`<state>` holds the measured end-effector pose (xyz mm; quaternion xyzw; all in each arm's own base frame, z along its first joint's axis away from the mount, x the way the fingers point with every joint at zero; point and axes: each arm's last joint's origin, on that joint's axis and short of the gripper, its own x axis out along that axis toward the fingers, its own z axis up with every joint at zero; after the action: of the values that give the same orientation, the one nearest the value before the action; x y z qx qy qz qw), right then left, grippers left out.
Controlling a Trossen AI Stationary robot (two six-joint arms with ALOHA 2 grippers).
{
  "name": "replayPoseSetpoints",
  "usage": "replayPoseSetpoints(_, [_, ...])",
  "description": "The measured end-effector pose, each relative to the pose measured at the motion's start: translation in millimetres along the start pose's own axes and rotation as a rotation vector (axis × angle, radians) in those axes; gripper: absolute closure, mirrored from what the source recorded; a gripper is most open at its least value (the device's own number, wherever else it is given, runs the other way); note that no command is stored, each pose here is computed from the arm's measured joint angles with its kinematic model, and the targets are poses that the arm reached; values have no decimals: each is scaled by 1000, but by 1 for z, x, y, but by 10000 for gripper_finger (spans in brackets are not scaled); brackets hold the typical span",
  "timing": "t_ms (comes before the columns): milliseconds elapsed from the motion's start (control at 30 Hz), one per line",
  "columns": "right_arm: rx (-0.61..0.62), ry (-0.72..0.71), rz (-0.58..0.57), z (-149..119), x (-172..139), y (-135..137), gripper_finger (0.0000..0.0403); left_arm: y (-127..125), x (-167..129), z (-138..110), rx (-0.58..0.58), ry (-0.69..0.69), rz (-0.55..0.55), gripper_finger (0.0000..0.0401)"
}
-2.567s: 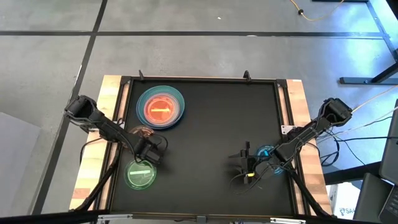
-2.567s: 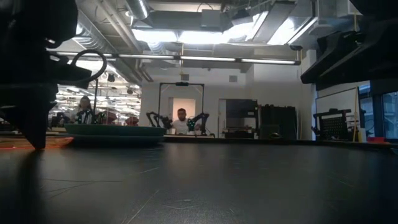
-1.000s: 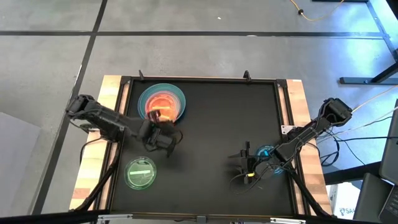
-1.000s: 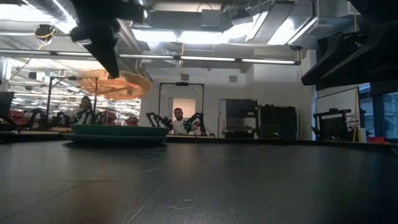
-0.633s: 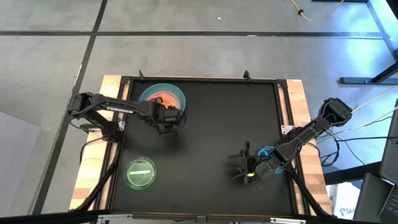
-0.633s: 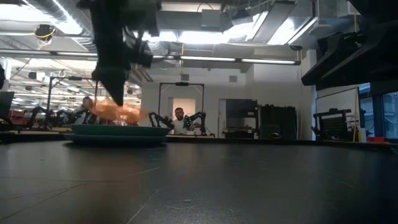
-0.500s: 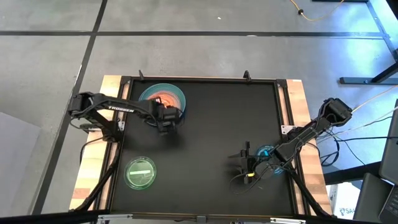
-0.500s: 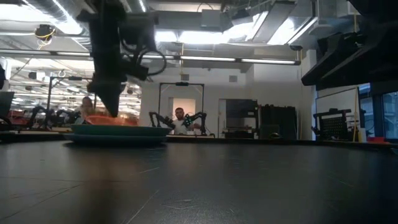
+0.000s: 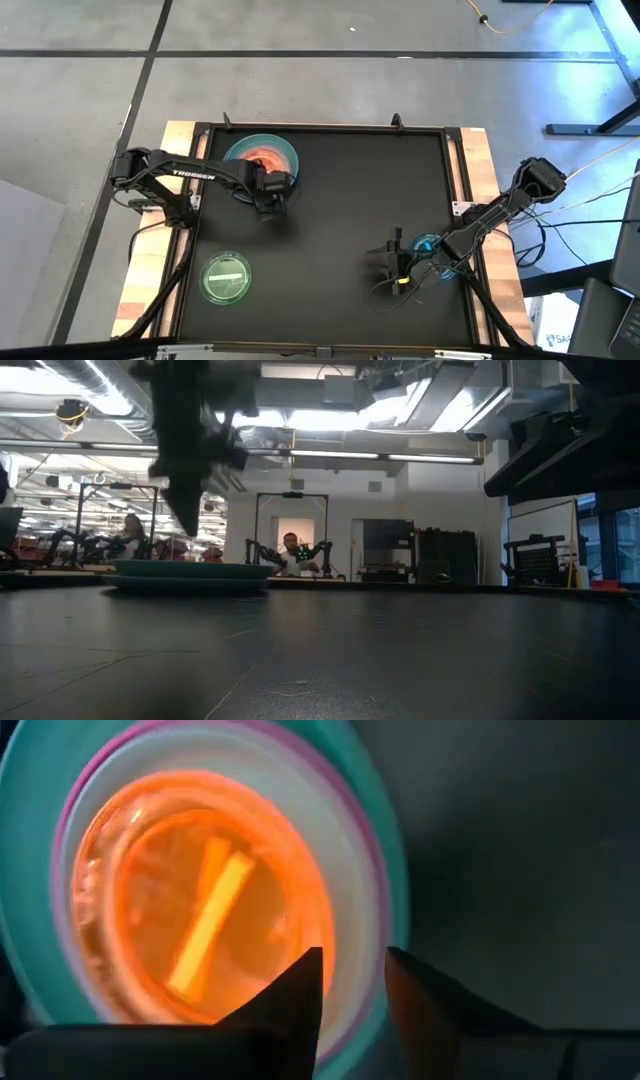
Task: Stack plastic plates
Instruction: Stack the light green plate on the orange plate
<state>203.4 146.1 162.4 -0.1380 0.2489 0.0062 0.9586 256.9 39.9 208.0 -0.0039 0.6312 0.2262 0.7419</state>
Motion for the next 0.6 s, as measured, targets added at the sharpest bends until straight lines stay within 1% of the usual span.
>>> replayPoseSetpoints(167, [1, 0, 0, 0, 0, 0, 237, -30, -39, 8, -53, -46, -155, 292])
replayPoseSetpoints(333, [27, 0, 16, 0, 0, 1, 237, -76, -66, 4, -105, -139, -315, 294])
replayPoseSetpoints(433, [62, 5, 45, 0, 0, 1, 237, -104, -75, 2, -91, -270, -426, 295])
replayPoseSetpoints(500, [85, 8, 70, 0, 0, 2, 237, -117, -80, 3, -62, -378, -468, 295])
replayPoseSetpoints(567, [107, 5, 100, 0, -2, 5, 237, -124, -86, 7, -82, -469, -508, 295])
replayPoseSetpoints(600, [113, 0, 112, 0, -3, 8, 237, -126, -88, 7, -110, -487, -520, 295])
